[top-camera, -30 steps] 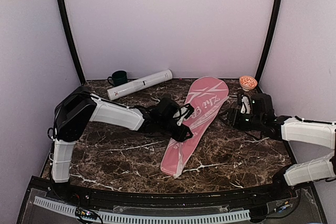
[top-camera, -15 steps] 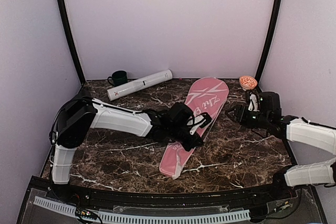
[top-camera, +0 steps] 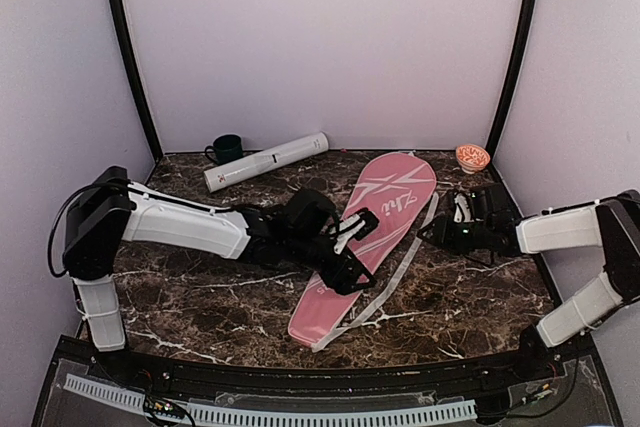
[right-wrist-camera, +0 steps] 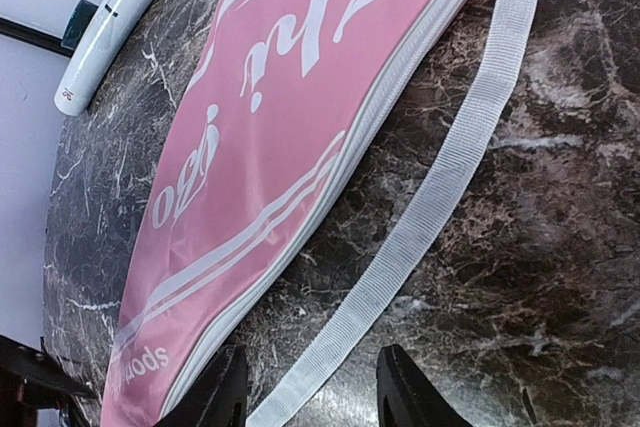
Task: Pack up the badminton gear
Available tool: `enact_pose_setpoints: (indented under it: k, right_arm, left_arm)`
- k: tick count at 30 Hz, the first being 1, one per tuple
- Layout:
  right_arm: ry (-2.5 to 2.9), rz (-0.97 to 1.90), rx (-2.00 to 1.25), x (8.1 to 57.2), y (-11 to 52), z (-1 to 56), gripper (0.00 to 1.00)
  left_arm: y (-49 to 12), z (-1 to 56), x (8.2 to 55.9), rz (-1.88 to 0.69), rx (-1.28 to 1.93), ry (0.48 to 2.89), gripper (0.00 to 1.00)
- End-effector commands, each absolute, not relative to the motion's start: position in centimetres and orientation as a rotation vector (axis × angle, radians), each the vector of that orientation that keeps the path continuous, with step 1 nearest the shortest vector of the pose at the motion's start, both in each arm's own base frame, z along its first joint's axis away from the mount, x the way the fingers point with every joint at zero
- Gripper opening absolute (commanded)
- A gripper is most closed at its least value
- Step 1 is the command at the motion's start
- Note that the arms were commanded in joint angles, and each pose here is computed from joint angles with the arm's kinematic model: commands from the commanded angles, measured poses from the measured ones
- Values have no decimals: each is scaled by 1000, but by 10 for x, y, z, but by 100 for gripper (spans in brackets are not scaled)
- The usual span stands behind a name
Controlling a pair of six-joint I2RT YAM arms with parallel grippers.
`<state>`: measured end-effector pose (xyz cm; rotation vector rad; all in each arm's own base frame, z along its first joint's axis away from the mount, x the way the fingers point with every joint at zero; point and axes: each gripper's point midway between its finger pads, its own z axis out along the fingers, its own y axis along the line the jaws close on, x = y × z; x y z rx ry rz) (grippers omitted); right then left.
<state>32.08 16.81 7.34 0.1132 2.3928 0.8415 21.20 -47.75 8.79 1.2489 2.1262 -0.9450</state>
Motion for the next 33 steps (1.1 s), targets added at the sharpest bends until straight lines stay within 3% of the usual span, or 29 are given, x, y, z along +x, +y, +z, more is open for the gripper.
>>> enact_pose_setpoints:
  k: [1,7,10,23,29,31,33]
  right_arm:
    - [2297,934,40,343,189,91,44]
    - [2331,937,37,361,203,70,43]
    - [2350,981,21,365,218,57,37]
    - [2277,1272,-151,374,362,70,36]
    - [2206,1317,-235,368,378,103,54]
    - [2194,1266,-276,360,369,112,65]
    - [2192,1158,-339,353,354,119,79]
  left_arm:
    - [-468,160,219,-1045,1088,1987,76]
    - [-420,174,250,-924,882,1996,76]
    - [-400,181,257,-854,817,2002,76]
    - [-339,182,279,-818,606,2056,77]
    - [-318,170,287,-855,519,2138,90]
    - [-314,169,287,-859,515,2152,98]
    - [-312,168,288,-859,516,2164,99]
